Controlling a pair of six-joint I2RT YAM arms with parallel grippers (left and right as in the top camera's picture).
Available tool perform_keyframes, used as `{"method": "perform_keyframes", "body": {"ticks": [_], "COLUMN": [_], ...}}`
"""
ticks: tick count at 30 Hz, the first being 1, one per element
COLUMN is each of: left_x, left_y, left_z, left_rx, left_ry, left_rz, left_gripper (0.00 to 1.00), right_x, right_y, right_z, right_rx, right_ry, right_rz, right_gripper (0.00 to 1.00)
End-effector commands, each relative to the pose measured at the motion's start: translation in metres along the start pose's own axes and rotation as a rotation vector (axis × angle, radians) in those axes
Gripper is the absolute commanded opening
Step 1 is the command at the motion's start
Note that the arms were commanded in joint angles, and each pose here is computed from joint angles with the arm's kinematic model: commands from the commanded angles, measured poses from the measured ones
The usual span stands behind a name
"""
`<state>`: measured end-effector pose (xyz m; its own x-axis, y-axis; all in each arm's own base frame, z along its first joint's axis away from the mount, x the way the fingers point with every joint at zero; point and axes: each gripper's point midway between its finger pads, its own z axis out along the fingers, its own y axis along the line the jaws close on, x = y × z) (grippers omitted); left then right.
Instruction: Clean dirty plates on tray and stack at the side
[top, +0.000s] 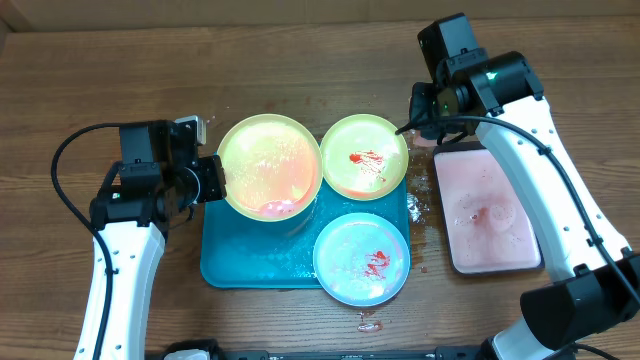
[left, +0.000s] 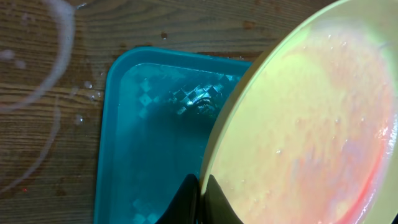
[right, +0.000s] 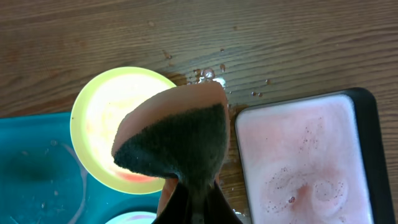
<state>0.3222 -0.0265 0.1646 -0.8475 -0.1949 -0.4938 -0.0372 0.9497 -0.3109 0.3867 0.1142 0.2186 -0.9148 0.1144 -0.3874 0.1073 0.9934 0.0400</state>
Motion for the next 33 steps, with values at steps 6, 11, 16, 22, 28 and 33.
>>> {"method": "perform_keyframes", "body": {"ticks": [6,11,16,22,28,33], "left_x": [-0.007,-0.006,-0.006,-0.004,0.000,0.002], "left_y": [-0.005,-0.004,-0.001,0.005,0.012,0.020], "left_z": [-0.009,-0.009,-0.009,-0.008,-0.001,0.005], "left_rx": [0.007,0.006,-0.003,-0.035,-0.066,-0.100], "left_ry": [-0.027,-0.025,-0.023,-0.015,0.014,0.032], "left_rz": [0.005,0.004,0.004,-0.014,-0.031,-0.062], "left_gripper": [0.06,0.14,0.04,0.04,0.04,0.04], "right_x": [-0.005,-0.005,-0.005,-0.004,-0.004,-0.004], "right_y": [-0.001,-0.001,-0.001,-0.002,-0.001,-0.002], "right_z": [-0.019,-0.020,-0.020,-0.020,-0.020,-0.020], "right_rx": [-0.023,-0.022,-0.022,-0.021,-0.022,-0.022], "right_ry": [-0.042,-0.041,-0.041,-0.038,-0.040,-0.039], "right_rz": [0.003,0.003,0.007,0.007,0.009,0.009], "right_gripper": [0.04,0.04,0.04,0.04,0.04,0.04]}}
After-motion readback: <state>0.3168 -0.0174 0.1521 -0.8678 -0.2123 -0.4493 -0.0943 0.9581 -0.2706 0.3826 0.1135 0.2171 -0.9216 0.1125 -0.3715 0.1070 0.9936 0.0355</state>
